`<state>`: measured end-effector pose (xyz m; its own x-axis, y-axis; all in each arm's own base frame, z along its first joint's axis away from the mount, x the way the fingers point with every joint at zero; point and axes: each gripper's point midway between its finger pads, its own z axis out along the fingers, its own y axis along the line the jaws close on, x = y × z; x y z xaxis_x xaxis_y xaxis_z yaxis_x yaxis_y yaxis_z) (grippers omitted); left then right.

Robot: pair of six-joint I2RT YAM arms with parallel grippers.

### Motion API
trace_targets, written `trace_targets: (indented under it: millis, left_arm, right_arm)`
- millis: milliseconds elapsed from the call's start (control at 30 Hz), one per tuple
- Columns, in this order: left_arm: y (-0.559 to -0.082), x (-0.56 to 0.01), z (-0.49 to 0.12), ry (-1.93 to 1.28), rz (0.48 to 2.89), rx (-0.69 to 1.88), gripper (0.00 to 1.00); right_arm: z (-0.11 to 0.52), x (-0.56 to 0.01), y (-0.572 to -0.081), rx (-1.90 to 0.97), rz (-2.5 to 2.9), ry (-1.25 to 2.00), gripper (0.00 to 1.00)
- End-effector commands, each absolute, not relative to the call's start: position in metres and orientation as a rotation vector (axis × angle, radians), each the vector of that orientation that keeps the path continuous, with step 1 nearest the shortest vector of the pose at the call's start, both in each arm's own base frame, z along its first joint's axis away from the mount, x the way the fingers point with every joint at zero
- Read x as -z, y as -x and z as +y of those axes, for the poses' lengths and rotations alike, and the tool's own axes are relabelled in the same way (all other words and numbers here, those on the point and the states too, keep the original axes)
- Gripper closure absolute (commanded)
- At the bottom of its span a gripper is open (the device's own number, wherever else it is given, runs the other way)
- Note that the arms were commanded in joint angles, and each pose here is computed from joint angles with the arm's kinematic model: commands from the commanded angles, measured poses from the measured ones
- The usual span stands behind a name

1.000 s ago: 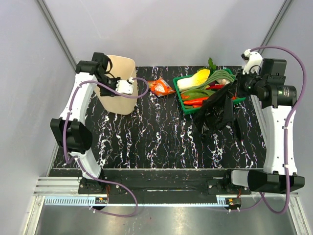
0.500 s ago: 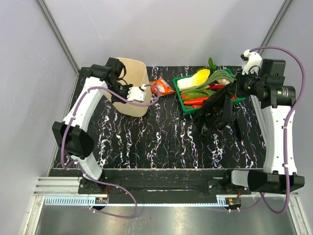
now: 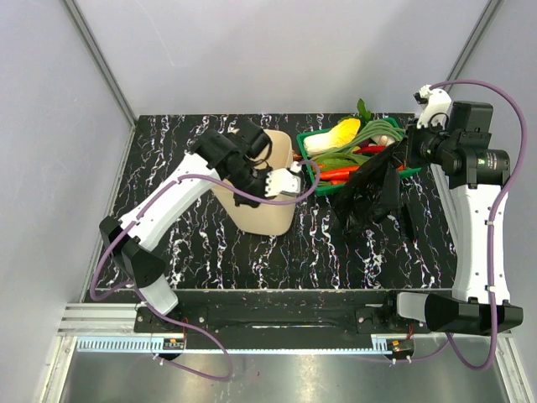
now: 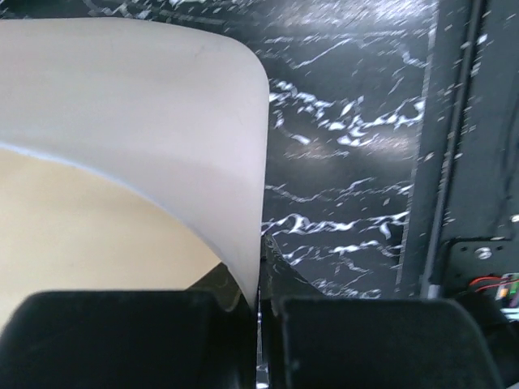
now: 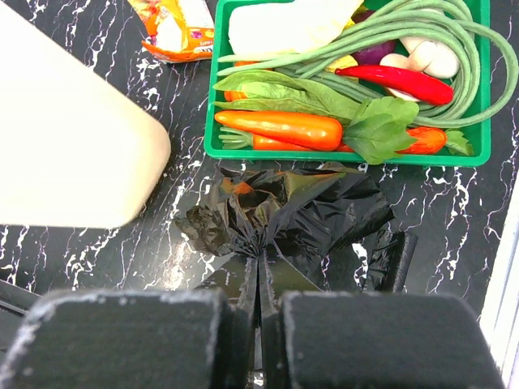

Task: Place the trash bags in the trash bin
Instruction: Move the trash bin to the center of the board.

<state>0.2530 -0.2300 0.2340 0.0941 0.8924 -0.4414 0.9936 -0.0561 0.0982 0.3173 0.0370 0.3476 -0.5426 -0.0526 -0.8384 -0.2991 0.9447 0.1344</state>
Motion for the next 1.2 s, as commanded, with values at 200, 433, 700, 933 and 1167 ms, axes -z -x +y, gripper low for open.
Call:
trace_targets:
  millis: [200, 433, 700, 933, 1167]
  left_arm:
    - [-0.228, -0.237, -0.237, -1.828, 2.127, 0.199, 1.0]
    - [-0.216, -0.226, -0.25, -1.875, 2.165, 0.211, 1.0]
    - [-0.207, -0.232, -0.258, -1.913, 2.156, 0.22, 0.96]
    - [-0.208, -0.243, -0.259, -1.897, 2.11, 0.226, 0.55]
    - [-0.223, -0.302, -0.285, -1.771, 1.863, 0.294, 0.27]
  right_arm:
    - [0.029, -0.37, -0.316, -0.248, 2.057, 0.255, 1.0]
    - [0.028, -0.369, -0.316, -0.238, 2.057, 0.265, 1.0]
    - [0.031, -0.374, -0.317, -0.258, 2.045, 0.273, 1.0]
    - [0.036, -0.378, -0.317, -0.289, 2.034, 0.281, 1.0]
    - [0.058, -0.412, -0.31, -0.4, 1.932, 0.364, 1.0]
